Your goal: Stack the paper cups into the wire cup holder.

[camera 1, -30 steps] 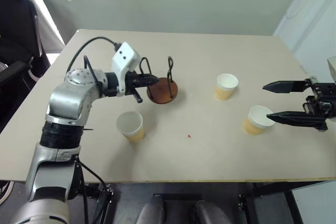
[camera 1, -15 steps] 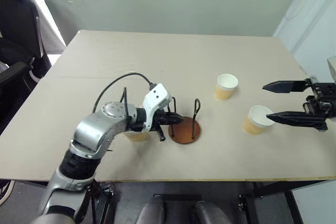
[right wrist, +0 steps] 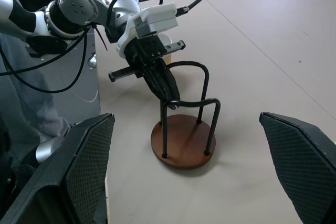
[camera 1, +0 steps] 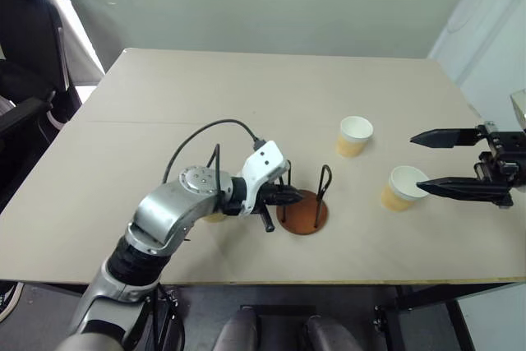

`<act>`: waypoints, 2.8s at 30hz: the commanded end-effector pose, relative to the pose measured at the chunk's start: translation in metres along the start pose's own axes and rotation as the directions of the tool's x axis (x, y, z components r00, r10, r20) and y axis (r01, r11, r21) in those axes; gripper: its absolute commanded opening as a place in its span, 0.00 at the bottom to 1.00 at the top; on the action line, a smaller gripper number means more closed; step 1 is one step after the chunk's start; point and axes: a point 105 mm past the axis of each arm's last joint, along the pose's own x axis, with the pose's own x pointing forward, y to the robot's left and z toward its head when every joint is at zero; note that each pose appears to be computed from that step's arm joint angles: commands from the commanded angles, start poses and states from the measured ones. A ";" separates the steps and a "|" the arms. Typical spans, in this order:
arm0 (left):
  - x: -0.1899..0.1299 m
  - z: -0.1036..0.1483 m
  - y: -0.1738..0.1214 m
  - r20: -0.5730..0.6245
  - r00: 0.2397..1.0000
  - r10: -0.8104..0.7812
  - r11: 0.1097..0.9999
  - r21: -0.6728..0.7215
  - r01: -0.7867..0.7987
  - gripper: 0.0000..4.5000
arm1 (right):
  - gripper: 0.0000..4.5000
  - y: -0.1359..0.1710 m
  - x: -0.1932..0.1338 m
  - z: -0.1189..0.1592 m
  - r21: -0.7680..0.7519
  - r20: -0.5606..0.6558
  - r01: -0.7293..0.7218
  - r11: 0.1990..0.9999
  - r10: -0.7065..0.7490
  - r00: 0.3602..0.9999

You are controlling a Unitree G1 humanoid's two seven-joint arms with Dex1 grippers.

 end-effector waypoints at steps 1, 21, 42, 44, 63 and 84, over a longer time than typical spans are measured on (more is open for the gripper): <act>0.004 -0.008 -0.005 -0.062 0.998 -0.008 1.000 0.030 0.010 0.00 | 1.00 0.001 -0.005 0.011 -0.055 0.007 0.023 0.998 -0.022 1.000; -0.025 0.002 0.004 -0.073 0.997 0.027 0.994 0.111 -0.019 0.89 | 1.00 0.000 0.000 0.010 -0.063 0.011 -0.005 0.998 0.005 1.000; -0.171 0.046 0.013 0.078 0.994 0.072 0.927 0.362 -0.095 0.89 | 1.00 -0.028 0.006 -0.066 -0.054 -0.430 0.025 0.998 -0.046 0.902; -0.178 0.044 0.014 0.076 0.993 0.090 0.926 0.361 -0.111 0.89 | 1.00 -0.030 0.006 -0.073 -0.053 -0.464 0.021 0.998 -0.043 0.885; -0.206 0.051 -0.001 0.160 0.982 0.104 0.925 0.348 -0.155 0.90 | 0.31 -0.052 0.020 -0.098 -0.114 -0.574 -0.028 0.993 -0.043 0.818; -0.210 0.043 0.008 0.134 0.978 0.161 0.919 0.342 -0.198 0.90 | 0.01 0.003 0.069 0.075 -0.424 -0.104 -0.334 0.842 0.321 0.941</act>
